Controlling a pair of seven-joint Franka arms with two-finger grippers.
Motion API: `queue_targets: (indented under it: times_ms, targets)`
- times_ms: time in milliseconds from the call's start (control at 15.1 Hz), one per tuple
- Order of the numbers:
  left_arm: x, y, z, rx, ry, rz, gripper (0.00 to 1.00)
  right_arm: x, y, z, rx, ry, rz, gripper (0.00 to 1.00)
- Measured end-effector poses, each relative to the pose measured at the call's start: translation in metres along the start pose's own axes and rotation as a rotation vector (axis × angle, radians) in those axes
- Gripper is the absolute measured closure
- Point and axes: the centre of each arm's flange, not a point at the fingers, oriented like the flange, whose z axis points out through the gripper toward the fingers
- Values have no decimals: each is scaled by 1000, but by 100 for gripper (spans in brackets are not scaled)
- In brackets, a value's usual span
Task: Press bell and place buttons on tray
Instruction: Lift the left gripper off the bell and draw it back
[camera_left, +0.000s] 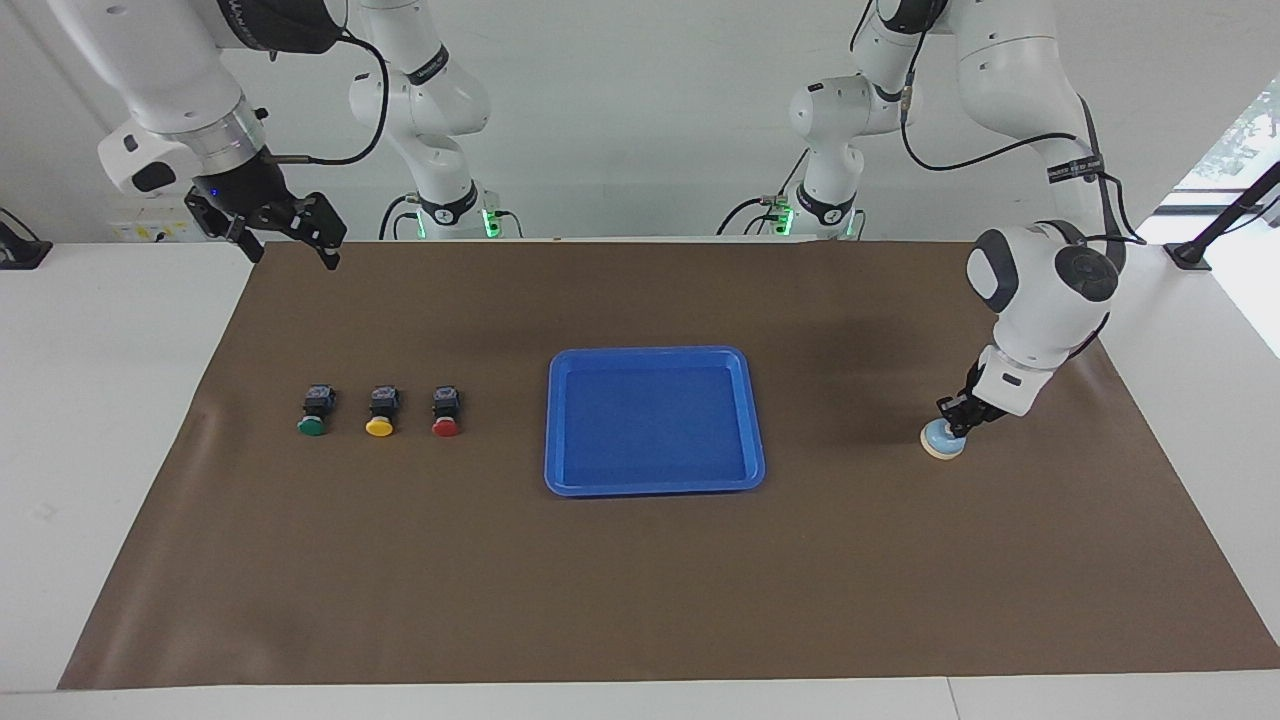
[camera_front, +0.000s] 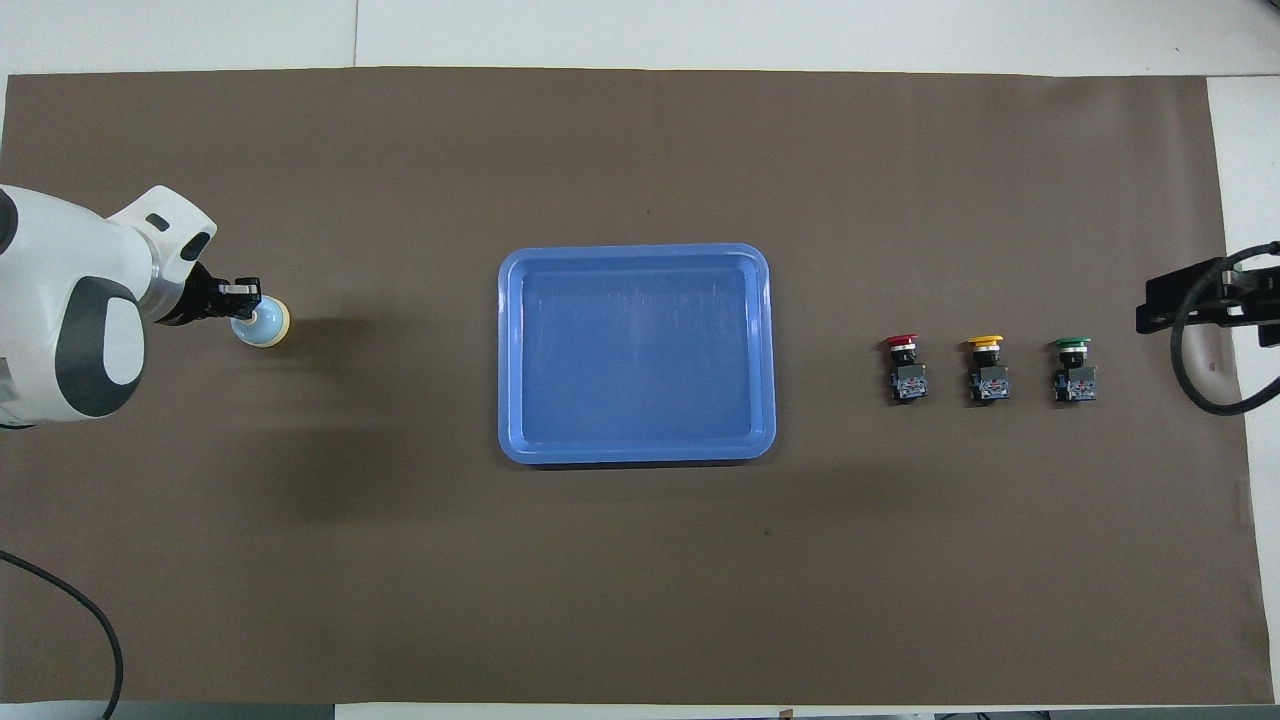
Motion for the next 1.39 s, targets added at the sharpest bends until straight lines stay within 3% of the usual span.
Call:
queue_targets:
  times_ms: [199,331,597,795,928,1193,1392]
  targets:
    - [1,0,0,0,-5,0,99,0,0,0,0,0,0,0]
    - [4,4,-7,2,-44,5,99,0,0,0,0,0,0,0]
    - [21,17,-77,9,-121,24,99,0,0,0,0,0,0,0]
    - [10,24,-131,17,-145,36,99,0,0,0,0,0,0,0]
    - [-5,28,-163,22,-152,43,84,0,0,0,0,0,0,0]
    - [-44,43,-218,36,-186,70,42,0,0,0,0,0,0,0]
    - [-55,43,-226,40,-198,71,11,0,0,0,0,0,0,0]
